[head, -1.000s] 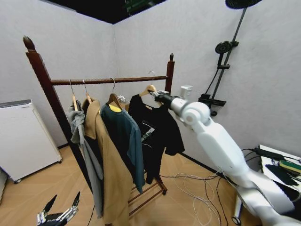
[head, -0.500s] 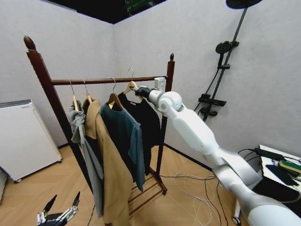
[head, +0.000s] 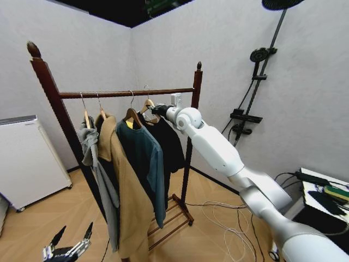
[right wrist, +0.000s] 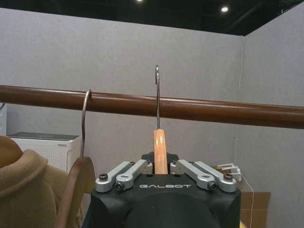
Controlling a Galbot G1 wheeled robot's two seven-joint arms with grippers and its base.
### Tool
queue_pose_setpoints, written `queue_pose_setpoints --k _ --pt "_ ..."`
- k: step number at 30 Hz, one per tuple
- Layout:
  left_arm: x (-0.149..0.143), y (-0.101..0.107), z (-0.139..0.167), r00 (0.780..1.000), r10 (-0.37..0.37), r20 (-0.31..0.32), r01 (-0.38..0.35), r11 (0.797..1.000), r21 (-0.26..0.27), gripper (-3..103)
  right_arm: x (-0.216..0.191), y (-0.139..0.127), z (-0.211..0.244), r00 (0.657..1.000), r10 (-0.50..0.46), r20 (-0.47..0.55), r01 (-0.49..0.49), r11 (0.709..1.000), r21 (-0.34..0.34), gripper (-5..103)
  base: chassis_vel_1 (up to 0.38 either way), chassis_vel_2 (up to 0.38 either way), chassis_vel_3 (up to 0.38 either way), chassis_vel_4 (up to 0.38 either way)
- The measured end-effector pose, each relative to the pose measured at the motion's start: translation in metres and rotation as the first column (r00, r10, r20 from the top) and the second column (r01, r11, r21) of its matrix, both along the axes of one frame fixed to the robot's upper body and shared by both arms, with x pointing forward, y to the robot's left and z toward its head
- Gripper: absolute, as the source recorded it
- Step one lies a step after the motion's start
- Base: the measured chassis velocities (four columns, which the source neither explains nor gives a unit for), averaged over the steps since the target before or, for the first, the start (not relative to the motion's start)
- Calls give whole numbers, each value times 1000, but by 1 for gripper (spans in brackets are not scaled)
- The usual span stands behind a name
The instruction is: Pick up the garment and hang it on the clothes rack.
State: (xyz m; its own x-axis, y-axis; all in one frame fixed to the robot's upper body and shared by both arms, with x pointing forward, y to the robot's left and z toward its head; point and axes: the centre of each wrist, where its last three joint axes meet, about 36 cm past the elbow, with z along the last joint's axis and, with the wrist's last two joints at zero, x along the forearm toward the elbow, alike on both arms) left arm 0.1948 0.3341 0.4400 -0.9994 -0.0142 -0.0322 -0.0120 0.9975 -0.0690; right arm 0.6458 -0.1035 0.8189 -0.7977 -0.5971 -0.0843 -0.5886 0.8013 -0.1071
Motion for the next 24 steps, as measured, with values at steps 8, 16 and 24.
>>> queue_pose_setpoints --k 8,16,24 --pt "0 0 0 1000 0 0 0 1000 0 100 23 12 -9 999 -11 -34 11 1000 -15 10 0 0 0 0" --pt "0 0 0 1000 0 0 0 1000 0 100 36 24 -11 999 -16 -28 15 999 -34 10 0 0 0 0" --pt "0 0 0 1000 0 0 0 1000 0 100 32 27 -12 1000 -16 -22 15 999 -46 7 0 0 0 0"
